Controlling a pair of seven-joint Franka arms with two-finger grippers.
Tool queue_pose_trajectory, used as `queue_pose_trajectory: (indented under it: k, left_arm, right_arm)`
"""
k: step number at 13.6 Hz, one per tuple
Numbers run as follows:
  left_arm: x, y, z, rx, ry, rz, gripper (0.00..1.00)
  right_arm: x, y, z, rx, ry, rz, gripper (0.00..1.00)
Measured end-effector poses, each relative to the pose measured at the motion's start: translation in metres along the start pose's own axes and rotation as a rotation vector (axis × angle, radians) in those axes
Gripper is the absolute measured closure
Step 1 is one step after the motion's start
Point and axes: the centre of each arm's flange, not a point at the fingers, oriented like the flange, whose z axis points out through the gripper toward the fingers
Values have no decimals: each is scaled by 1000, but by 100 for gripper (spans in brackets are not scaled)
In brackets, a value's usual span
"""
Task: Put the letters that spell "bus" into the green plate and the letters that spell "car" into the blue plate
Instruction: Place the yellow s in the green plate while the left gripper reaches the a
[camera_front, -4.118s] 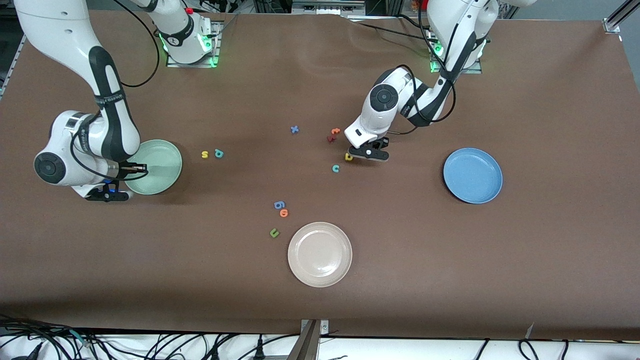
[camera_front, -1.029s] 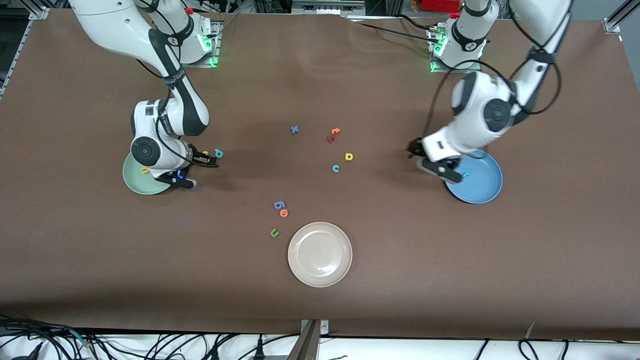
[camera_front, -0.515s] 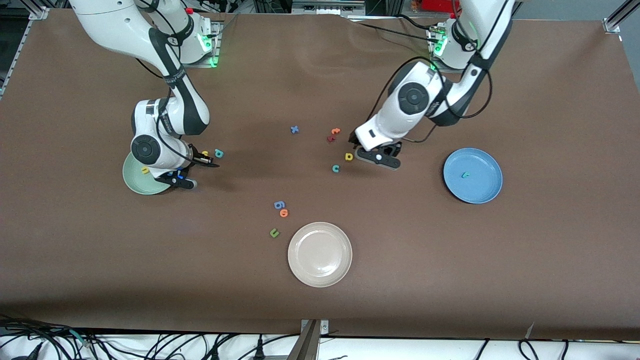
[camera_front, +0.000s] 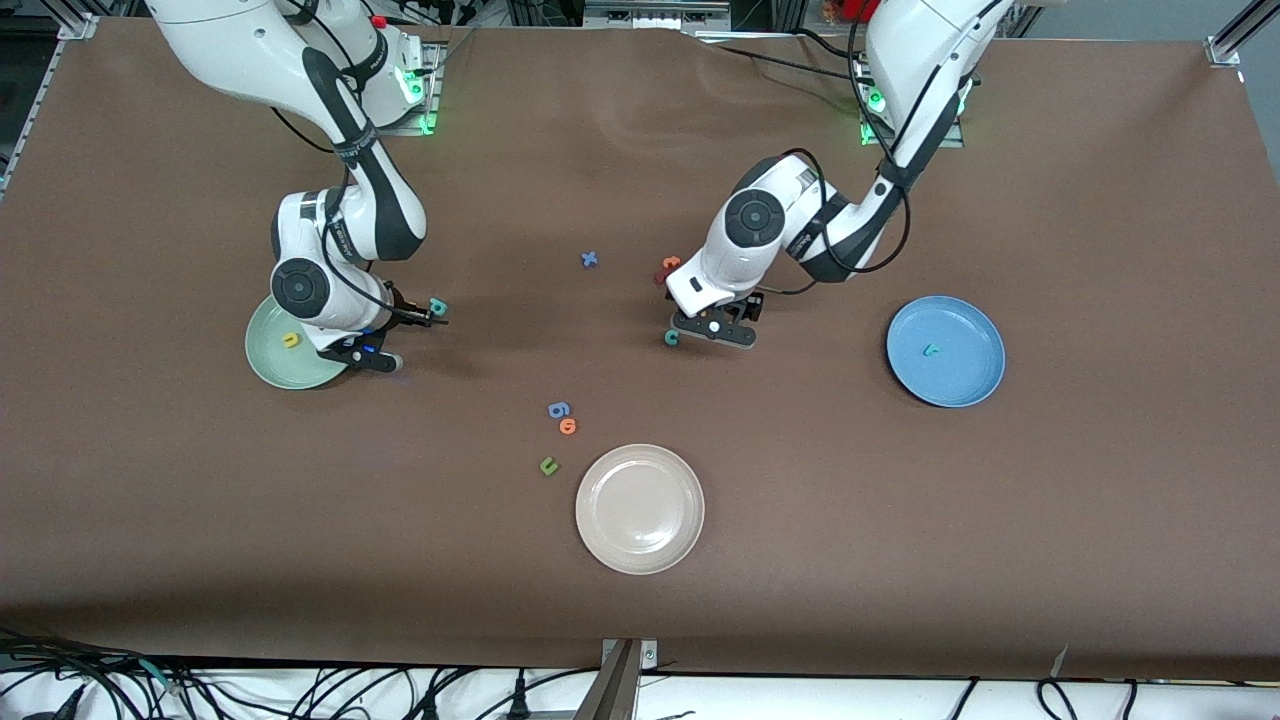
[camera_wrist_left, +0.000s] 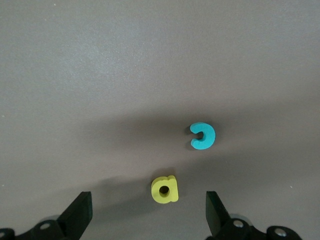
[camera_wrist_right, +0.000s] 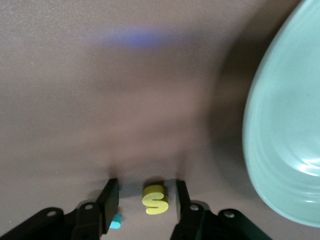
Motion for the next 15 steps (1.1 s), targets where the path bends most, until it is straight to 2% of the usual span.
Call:
queue_pose_trajectory:
  k: [1, 2, 4, 11, 14, 15]
  left_arm:
    - [-1, 2, 1, 2, 1, -20, 0]
    - [-1, 2, 1, 2, 1, -42, 0]
    - [-4, 6, 3, 3, -1, -66, 0]
    - [-13, 19, 23, 14, -5, -59, 0]
    - [-12, 15, 27, 39, 8, -52, 6]
    - [-12, 15, 27, 39, 6, -54, 12]
  right_arm:
    - [0, 0, 0, 0, 0, -2, 48]
    - [0, 0, -1, 1, 3, -4, 54]
    - [0, 0, -1, 2, 4, -5, 78]
    - [0, 2, -3, 3, 3, -2, 80]
    - [8, 12, -35, 2, -25, 19, 80]
    - [14, 19, -55, 3, -39, 27, 80]
